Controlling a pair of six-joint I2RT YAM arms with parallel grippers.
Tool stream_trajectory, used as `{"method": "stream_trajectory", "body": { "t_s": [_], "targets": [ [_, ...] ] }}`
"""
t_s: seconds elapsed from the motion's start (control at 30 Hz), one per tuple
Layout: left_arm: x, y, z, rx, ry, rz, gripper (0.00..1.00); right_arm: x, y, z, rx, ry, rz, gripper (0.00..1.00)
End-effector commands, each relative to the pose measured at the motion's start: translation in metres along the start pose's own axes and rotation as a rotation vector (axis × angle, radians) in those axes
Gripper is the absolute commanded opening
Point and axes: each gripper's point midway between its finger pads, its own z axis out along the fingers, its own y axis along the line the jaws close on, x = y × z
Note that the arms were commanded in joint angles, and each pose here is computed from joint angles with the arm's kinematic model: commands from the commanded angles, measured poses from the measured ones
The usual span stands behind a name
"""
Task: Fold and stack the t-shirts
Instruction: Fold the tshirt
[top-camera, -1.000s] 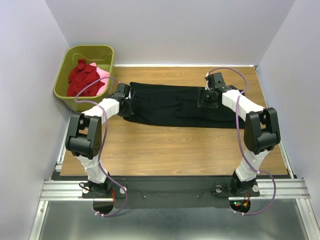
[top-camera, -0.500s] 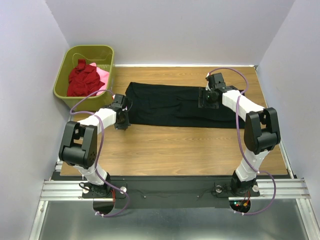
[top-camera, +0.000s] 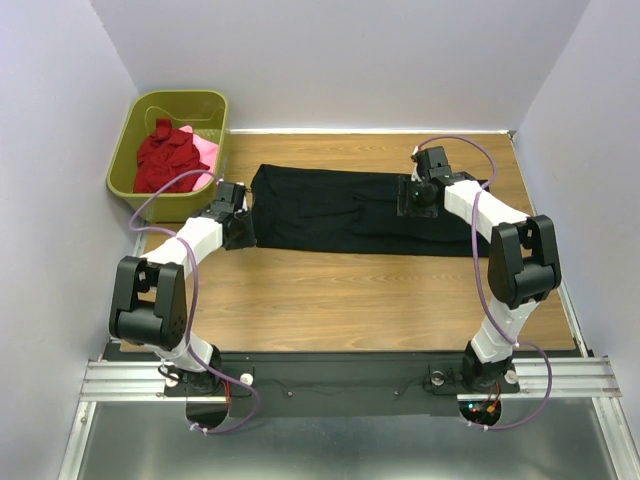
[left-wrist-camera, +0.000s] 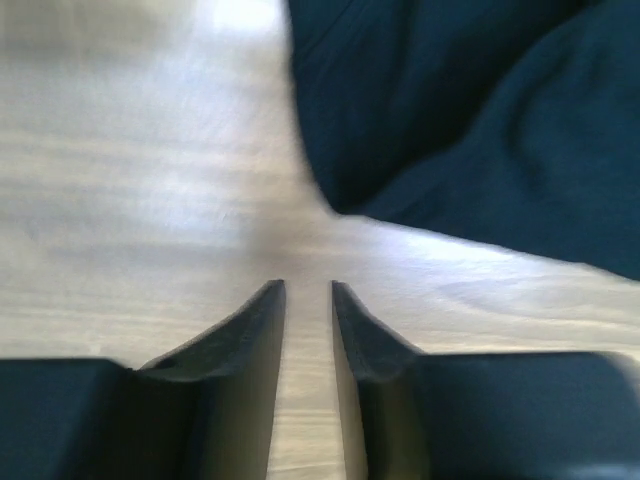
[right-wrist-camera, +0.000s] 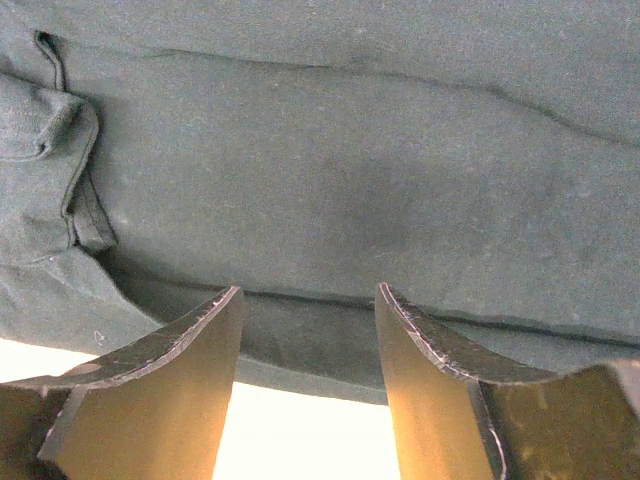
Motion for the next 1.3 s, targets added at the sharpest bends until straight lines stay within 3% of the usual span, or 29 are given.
{"method": "stream_trajectory", "body": {
  "t_s": [0.0, 0.13, 0.53, 0.73, 0.83, 0.87, 0.97, 1.07, 1.1, 1.27],
  "targets": [
    [-0.043, -0.02, -0.011, 0.077, -0.111, 0.057, 0.46, -0.014, 0.001, -0.007, -0.012, -0.058, -0.012, 0.61],
    [-0.057, -0.033, -0.007, 0.124, -0.148, 0.082, 0.6, -0.012, 0.001, -0.008, -0.014, -0.056, -0.012, 0.61],
    [-0.061, -0.049, 0.025, 0.182, -0.077, 0.18, 0.58, -0.008, -0.001, -0.007, -0.014, -0.048, -0.017, 0.61],
    [-0.04, -0.048, 0.033, 0.195, -0.01, 0.167, 0.5, -0.006, -0.001, -0.005, -0.013, -0.042, -0.018, 0.61],
    [-0.032, -0.046, 0.035, 0.188, 0.008, 0.158, 0.39, -0.005, 0.0, -0.004, -0.017, -0.039, -0.019, 0.61],
    [-0.031, -0.044, 0.035, 0.182, 0.012, 0.152, 0.28, -0.006, 0.0, -0.004, -0.016, -0.041, -0.016, 0.61],
    [-0.027, -0.042, 0.032, 0.176, 0.014, 0.146, 0.1, -0.005, -0.001, -0.005, -0.014, -0.04, -0.018, 0.61],
    [-0.026, -0.035, 0.028, 0.143, 0.005, 0.138, 0.08, -0.005, -0.002, -0.006, -0.009, -0.043, -0.019, 0.61],
    [-0.024, -0.033, 0.026, 0.132, 0.012, 0.133, 0.0, -0.007, -0.001, -0.006, -0.009, -0.046, -0.019, 0.61],
    [-0.011, -0.022, 0.018, 0.079, 0.045, 0.077, 0.0, -0.009, -0.002, -0.006, -0.003, -0.051, -0.018, 0.61]
  ]
}}
